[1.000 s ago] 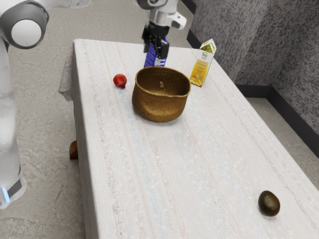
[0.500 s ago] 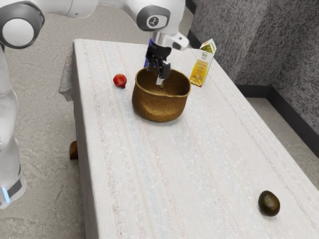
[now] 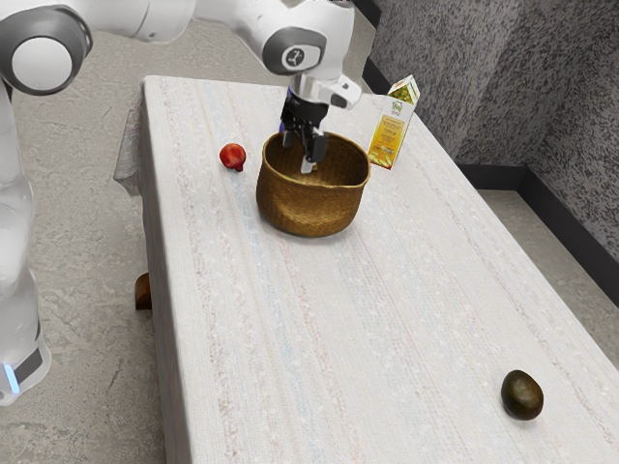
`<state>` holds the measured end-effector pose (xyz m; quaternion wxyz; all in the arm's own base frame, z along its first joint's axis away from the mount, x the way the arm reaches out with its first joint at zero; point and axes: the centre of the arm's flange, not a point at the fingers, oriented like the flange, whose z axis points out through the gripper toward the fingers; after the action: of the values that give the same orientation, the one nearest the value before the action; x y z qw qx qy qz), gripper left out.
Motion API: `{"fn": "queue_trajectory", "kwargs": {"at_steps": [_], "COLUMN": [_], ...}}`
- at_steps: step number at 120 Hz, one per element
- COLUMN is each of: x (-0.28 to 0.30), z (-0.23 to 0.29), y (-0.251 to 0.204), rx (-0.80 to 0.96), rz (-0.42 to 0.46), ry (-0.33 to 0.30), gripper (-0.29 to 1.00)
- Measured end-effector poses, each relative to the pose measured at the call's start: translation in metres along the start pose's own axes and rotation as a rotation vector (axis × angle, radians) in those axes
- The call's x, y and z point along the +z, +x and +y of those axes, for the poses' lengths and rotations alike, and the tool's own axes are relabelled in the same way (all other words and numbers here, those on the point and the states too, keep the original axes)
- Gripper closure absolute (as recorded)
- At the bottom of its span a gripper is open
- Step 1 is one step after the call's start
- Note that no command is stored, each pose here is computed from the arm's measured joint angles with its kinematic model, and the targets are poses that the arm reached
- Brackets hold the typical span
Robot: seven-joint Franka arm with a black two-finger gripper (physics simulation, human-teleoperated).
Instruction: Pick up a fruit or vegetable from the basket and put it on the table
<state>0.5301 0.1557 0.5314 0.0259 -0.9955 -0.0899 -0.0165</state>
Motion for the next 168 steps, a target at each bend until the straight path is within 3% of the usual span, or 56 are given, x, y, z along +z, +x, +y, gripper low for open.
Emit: {"fn": "queue_trajectory", "kwargs": {"at_steps": [79,168], "x": [0.035,0.053], "z": [0.016,0.008], "y": [-0.003,-0.006], "rx": [0.165,0.217], "rz": [0.038,0.029], "ry": [0.010,0.016], "gripper": [0.00,0.00]}}
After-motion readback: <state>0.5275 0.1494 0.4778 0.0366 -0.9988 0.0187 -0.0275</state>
